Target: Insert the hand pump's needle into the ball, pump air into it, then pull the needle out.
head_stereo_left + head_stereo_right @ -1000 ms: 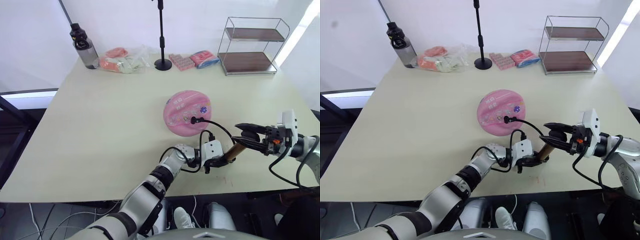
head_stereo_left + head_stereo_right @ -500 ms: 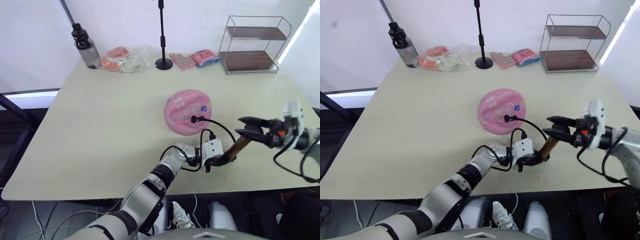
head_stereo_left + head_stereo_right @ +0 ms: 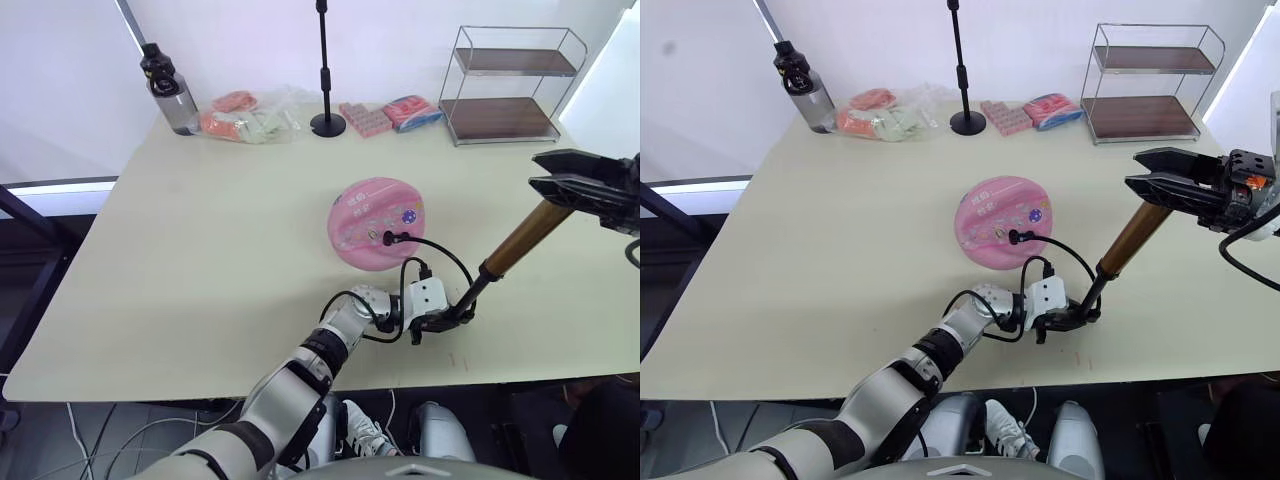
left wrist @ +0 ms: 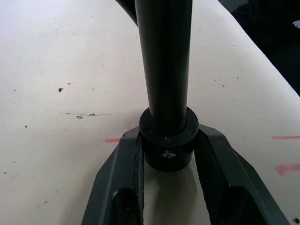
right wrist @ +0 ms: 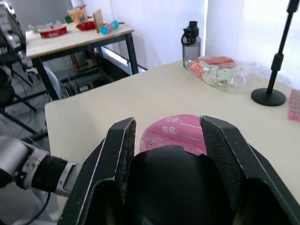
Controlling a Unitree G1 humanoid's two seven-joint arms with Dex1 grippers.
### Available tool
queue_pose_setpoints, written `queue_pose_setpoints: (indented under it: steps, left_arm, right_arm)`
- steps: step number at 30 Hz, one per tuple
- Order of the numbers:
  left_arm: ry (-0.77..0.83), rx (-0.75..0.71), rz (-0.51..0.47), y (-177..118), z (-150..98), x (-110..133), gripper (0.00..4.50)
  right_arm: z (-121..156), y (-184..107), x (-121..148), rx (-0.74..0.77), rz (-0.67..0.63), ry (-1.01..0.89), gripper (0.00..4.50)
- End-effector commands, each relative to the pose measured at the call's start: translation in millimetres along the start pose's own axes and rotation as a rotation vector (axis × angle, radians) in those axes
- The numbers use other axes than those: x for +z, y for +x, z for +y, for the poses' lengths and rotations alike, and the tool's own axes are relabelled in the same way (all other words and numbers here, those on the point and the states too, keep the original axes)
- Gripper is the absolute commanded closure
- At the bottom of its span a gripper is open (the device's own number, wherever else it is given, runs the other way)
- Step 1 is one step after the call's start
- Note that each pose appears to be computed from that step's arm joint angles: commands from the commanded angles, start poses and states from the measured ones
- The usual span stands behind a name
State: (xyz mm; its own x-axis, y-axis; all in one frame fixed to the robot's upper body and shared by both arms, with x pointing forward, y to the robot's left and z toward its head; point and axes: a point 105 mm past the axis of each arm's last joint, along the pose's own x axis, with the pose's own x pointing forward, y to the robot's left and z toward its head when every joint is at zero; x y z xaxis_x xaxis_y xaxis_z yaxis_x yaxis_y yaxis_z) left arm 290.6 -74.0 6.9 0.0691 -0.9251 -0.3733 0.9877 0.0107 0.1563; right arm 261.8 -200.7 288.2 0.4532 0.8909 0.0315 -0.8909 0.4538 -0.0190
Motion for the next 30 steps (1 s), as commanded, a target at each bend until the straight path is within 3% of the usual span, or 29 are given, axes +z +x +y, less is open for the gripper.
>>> queue_pose_setpoints:
  steps: [1,9,19,22,26,30]
  left_arm:
    - [-0.096,-0.056,0.164,-5,-23,-48,3.43]
    - [-0.098,-0.054,0.165,-6,-22,-48,3.43]
    - [-0.104,-0.042,0.164,-7,-20,-49,3.43]
    - [-0.107,-0.04,0.164,-8,-20,-49,3.43]
    - [-0.109,-0.04,0.166,-8,-21,-50,3.43]
    - [-0.109,-0.041,0.166,-8,-22,-50,3.43]
  right_arm:
    - [10,-7,32,0.001,-0.085,-0.125,2.79]
    - [6,3,-49,0.008,0.11,-0.004,2.79]
    - [8,12,-130,-0.002,0.178,0.083,2.79]
    - [8,19,-144,-0.035,0.133,0.116,2.79]
    - [18,17,-178,-0.02,0.215,0.118,2.79]
    - [16,16,-179,-0.034,0.198,0.096,2.79]
